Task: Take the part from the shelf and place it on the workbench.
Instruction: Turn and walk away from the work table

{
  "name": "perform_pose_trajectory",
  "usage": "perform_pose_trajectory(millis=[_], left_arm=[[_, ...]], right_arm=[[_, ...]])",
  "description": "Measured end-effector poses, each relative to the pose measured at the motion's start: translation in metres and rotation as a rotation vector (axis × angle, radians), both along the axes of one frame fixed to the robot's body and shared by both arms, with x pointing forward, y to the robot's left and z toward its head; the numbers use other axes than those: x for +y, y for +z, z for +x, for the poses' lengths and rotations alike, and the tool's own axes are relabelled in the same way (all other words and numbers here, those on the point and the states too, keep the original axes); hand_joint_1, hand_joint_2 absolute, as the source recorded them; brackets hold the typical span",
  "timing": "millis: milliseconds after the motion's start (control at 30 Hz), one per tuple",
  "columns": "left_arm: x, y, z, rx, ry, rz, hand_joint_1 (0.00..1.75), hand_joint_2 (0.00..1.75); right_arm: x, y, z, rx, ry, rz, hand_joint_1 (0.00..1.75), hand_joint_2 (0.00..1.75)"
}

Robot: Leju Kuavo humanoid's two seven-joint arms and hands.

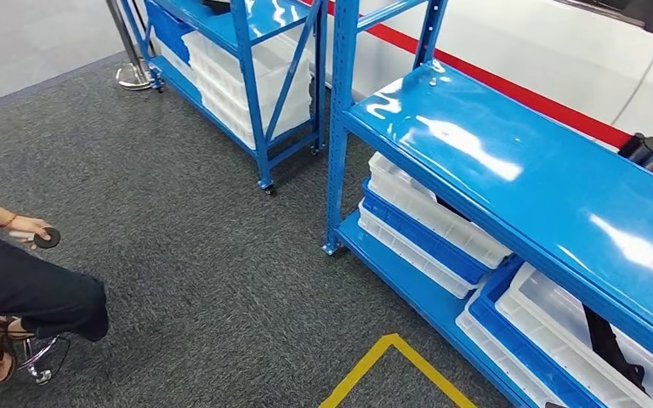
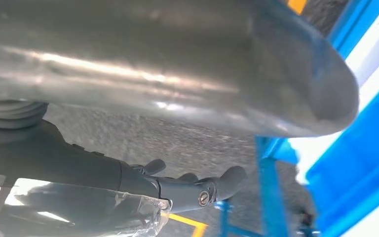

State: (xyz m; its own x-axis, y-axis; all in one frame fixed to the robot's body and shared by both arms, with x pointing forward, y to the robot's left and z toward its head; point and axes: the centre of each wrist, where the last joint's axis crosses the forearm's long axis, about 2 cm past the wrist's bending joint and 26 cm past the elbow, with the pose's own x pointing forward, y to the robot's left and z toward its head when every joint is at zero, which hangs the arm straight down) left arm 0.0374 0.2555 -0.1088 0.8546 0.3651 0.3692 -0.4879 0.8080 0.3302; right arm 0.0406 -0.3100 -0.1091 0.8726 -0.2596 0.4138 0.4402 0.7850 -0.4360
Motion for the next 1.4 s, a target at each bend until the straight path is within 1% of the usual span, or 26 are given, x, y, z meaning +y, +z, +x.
perform_pose_trajectory(millis=[200, 367, 533, 867, 1033, 1233, 1400], left_arm=[[-0.0002, 0.0, -0.0003, 0.0, -0.002, -0.002, 0.0, 1.75], [-0.0001, 0.0004, 0.0037, -0.002, -0.004, -0.004, 0.0, 1.75], [-0.0003, -0.0001, -0.001, 0.01, 0.001, -0.006, 0.0, 1.75], [-0.0006, -0.0001, -0.001, 0.012, 0.004, -0.008, 0.0, 1.75], [0.0, -0.0004, -0.0042, 0.018, 0.005, -0.007, 0.0, 1.75], [-0.0007, -0.0003, -0.0036, 0.015, 0.0, -0.007, 0.0, 1.75], [-0.0002, 0.0001, 0.0008, 0.005, -0.006, -0.005, 0.0, 1.75]], right_arm=[[-0.0006, 0.0001, 0.0003, 0.0, -0.002, -0.001, 0.0, 0.0], [0.0012, -0.0004, -0.0038, 0.016, -0.006, 0.003, 0.0, 0.0], [0.0028, -0.0002, -0.0022, 0.018, -0.006, 0.005, 0.0, 0.0], [0.0051, -0.0005, -0.0046, 0.025, -0.001, 0.007, 0.0, 0.0], [0.0045, -0.0002, -0.0018, 0.019, 0.0, 0.005, 0.0, 0.0], [0.0034, -0.0002, -0.0023, 0.02, -0.001, 0.003, 0.0, 0.0], [0.0038, -0.0004, -0.0036, 0.022, -0.006, 0.003, 0.0, 0.0]])
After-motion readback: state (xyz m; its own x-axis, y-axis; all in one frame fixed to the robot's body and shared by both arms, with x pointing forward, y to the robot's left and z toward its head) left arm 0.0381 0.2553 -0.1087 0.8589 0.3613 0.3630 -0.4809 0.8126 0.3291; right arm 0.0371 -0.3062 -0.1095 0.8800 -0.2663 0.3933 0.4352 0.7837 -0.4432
